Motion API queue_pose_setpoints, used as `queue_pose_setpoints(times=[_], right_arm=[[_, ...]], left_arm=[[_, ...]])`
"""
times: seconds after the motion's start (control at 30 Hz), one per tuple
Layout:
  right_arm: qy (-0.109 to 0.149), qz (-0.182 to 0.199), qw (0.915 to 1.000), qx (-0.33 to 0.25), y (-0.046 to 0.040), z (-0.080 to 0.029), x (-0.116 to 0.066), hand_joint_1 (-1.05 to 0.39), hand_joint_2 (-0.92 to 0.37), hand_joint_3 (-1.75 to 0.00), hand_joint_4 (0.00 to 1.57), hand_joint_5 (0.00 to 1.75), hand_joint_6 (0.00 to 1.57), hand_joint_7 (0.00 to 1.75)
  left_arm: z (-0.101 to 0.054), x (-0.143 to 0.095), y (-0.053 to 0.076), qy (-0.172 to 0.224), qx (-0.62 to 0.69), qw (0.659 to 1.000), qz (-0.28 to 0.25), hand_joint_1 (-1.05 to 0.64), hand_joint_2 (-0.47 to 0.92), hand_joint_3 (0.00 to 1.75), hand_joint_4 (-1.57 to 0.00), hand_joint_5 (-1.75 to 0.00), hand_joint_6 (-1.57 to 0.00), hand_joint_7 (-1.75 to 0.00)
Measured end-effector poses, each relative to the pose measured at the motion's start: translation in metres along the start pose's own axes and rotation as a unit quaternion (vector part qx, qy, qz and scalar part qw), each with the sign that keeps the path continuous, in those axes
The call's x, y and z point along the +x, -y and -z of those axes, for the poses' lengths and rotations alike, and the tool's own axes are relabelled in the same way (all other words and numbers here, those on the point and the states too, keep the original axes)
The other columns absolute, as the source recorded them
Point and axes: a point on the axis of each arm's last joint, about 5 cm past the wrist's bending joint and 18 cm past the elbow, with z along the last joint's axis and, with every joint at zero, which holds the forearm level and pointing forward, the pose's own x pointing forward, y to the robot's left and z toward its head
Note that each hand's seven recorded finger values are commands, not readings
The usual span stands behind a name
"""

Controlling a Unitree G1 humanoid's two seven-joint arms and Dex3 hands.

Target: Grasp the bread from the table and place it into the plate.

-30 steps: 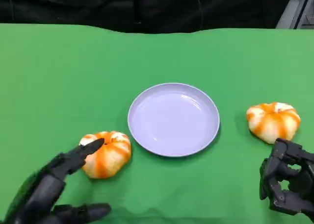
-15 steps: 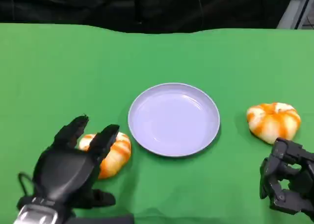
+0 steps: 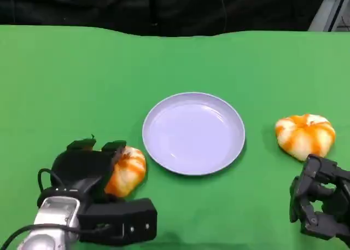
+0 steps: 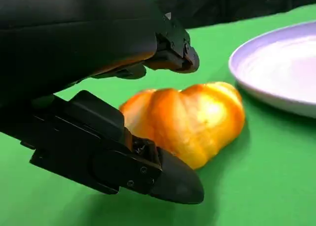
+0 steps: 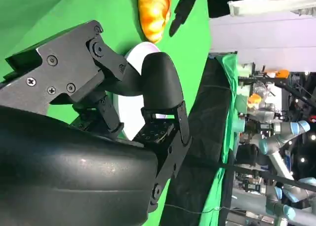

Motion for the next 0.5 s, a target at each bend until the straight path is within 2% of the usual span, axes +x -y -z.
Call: queue_pose_setpoints(times=[0.3, 0.5], right_arm=[[0.000, 0.000, 1.0000, 0.000, -0.0001, -0.001, -0.001, -0.09, -0.58, -1.18, 0.88, 1.75, 0.73, 1.70], [0.000, 0.000, 1.0000, 0.000, -0.0001, -0.001, -0.001, -0.09, -0.59, -1.18, 0.87, 1.75, 0.73, 1.70]], left_arm=[[0.000, 0.011, 0.013, -0.011, 0.007, 1.000, 0.014, -0.96, 0.92, 0.18, -0.31, -0.03, -0.36, -0.01], [-0.001, 0.015, 0.017, -0.012, 0.003, 1.000, 0.023, -0.88, 0.92, 0.20, -0.32, -0.02, -0.38, -0.01]])
